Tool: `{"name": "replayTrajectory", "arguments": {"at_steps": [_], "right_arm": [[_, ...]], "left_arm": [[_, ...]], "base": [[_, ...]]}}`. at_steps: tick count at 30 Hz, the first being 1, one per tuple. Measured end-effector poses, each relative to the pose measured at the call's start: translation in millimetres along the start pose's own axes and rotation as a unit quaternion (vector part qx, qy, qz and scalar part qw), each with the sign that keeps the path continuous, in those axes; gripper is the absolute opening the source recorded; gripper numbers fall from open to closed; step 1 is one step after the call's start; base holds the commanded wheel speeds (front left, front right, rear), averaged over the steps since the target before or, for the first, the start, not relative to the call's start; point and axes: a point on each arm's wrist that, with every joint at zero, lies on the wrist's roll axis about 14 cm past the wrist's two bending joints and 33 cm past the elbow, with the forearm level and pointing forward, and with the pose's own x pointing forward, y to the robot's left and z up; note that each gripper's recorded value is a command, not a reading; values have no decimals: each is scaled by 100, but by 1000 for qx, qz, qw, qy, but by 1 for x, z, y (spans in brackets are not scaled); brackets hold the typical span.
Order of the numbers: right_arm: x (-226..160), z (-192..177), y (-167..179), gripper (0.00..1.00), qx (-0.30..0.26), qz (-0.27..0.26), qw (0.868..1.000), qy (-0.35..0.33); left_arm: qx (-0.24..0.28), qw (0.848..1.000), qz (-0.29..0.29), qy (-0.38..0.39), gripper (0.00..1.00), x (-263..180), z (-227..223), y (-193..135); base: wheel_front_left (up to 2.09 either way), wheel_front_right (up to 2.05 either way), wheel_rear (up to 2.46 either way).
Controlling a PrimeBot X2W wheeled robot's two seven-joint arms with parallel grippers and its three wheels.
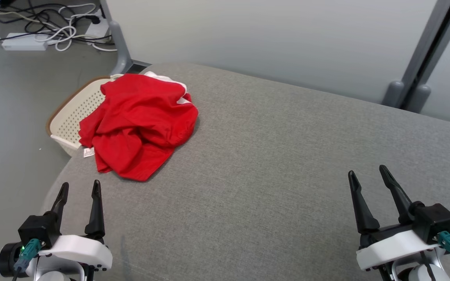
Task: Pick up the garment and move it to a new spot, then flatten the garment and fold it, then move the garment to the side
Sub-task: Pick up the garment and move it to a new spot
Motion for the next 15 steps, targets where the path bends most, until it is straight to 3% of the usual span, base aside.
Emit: {"name": "replayTrajectory", "arguments": {"at_steps": [7, 15], "right_arm": [[16, -5, 25, 100, 6, 40, 999, 6], [21, -7, 30, 100, 8, 50, 999, 9]], "left_arm": [[1, 999, 42, 0, 100, -13, 1, 28], [1, 999, 53, 1, 100, -16, 1, 32]], "base": [[0, 0, 0], [0, 0, 0]]}}
